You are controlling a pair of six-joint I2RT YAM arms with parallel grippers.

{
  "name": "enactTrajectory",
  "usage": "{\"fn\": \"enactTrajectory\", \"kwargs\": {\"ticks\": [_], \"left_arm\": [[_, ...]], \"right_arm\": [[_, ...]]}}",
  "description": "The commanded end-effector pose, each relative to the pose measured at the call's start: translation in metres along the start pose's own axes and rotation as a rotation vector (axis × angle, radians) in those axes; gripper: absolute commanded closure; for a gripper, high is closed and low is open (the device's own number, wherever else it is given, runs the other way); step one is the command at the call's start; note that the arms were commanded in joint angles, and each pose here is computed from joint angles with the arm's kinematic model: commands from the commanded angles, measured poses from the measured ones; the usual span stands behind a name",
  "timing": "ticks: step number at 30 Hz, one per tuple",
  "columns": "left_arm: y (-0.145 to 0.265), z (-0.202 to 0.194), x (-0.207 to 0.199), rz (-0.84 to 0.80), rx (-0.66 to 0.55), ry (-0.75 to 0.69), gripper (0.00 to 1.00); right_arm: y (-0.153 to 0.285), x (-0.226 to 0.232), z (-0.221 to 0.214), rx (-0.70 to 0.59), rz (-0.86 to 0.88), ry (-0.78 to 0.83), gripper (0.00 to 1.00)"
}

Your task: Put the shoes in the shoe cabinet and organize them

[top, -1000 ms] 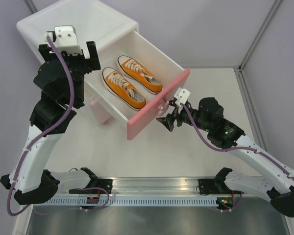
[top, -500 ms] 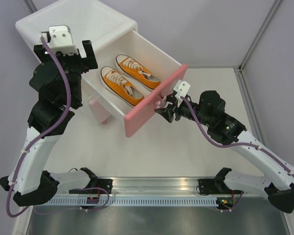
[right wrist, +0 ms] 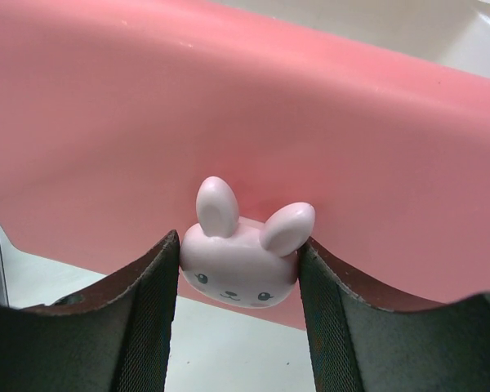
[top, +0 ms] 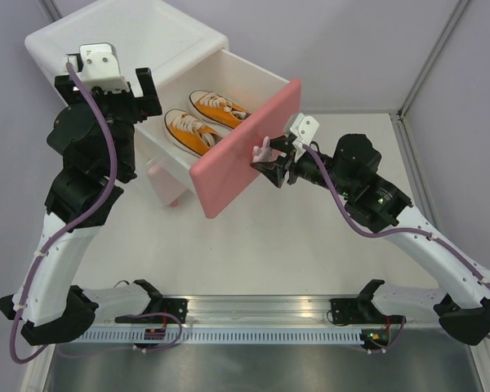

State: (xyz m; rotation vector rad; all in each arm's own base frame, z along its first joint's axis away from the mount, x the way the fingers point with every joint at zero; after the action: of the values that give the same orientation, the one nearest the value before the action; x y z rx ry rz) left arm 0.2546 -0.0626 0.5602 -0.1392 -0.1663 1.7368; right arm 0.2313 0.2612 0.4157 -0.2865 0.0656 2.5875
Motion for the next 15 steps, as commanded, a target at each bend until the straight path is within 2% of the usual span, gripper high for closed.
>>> {"fn": "enactTrajectory", "kwargs": {"ticks": [1,10,14,15], "left_arm": [[0.002,0.006,0.006,0.005,-0.026,-0.014,0.00],[0.003,0.009,0.006,-0.005,-0.033,0.001,0.00],[0.005,0.014,0.006,-0.015,-0.043,0.028,0.00],[0.005,0.014,0.005,-0.023,-0.044,0.034,0.00]], "right_arm": [[0.005,-0.014,0.070,-0.244,-0.051,0.110,0.82],[-0.028,-0.014,0.046,-0.263,-0.029,0.081,0.76],[-0.049,-0.018,0.033,-0.257,-0.039,0.086,0.68],[-0.053,-0.019,0.032,-0.267,-0.041,0.087,0.63]]}}
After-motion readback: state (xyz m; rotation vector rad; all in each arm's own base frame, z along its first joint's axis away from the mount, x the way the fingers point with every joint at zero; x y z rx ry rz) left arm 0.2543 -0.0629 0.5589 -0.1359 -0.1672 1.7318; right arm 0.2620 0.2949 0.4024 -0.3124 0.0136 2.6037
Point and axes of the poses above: each gripper's point midway between its finger pads, its own y axis back along the fingers, its own x axis along the line the jaws close on, z = x × y, the point moved 4 cm from there along y, back along the fingers, and after that the axes turned 2 degrees about y, right-handed, at the moved point
